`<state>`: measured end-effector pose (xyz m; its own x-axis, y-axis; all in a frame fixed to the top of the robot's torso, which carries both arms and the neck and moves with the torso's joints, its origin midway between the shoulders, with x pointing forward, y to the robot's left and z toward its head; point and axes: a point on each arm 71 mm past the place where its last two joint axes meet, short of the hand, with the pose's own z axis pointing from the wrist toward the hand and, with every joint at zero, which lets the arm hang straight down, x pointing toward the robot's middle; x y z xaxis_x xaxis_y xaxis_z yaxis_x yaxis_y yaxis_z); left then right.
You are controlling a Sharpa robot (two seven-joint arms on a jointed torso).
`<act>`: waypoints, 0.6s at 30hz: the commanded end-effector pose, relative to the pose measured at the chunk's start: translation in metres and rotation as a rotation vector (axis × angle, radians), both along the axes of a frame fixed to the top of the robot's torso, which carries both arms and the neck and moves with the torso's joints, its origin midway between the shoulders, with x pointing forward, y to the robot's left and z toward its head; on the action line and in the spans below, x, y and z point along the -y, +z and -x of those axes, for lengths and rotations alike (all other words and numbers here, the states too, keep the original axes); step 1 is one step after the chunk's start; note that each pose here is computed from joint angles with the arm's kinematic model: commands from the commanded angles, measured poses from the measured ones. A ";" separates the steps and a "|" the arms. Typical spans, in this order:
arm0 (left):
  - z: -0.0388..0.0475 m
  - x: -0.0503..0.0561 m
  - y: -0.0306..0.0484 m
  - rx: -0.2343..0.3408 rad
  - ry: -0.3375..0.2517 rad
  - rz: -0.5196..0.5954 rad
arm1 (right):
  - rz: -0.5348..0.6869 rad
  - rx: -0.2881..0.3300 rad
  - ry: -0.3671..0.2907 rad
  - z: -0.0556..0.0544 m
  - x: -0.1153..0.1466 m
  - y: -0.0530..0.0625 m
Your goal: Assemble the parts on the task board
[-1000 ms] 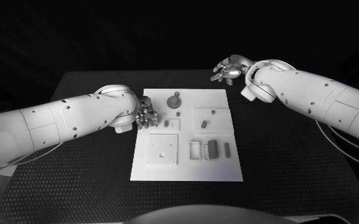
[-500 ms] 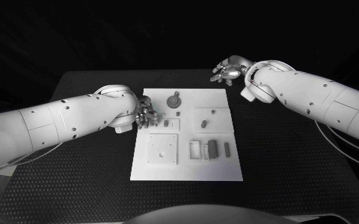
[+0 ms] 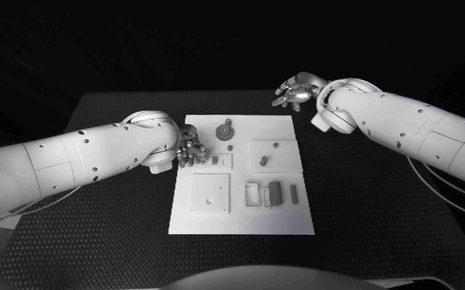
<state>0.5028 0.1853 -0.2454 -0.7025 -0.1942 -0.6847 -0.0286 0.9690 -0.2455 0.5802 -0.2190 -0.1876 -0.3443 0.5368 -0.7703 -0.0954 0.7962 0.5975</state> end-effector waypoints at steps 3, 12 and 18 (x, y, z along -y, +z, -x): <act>0.0007 0.000 0.0023 0.023 0.004 0.003 | 0.007 -0.004 0.011 0.000 0.000 -0.001; 0.0014 -0.001 0.0016 0.012 0.002 -0.007 | 0.008 -0.006 0.012 0.000 0.000 -0.001; 0.0004 0.000 0.0007 0.010 0.001 -0.010 | 0.008 -0.008 0.013 0.000 0.000 -0.001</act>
<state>0.5022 0.1875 -0.2448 -0.6951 -0.1935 -0.6924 -0.0324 0.9706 -0.2387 0.5803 -0.2197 -0.1878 -0.3447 0.5365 -0.7703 -0.0938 0.7968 0.5969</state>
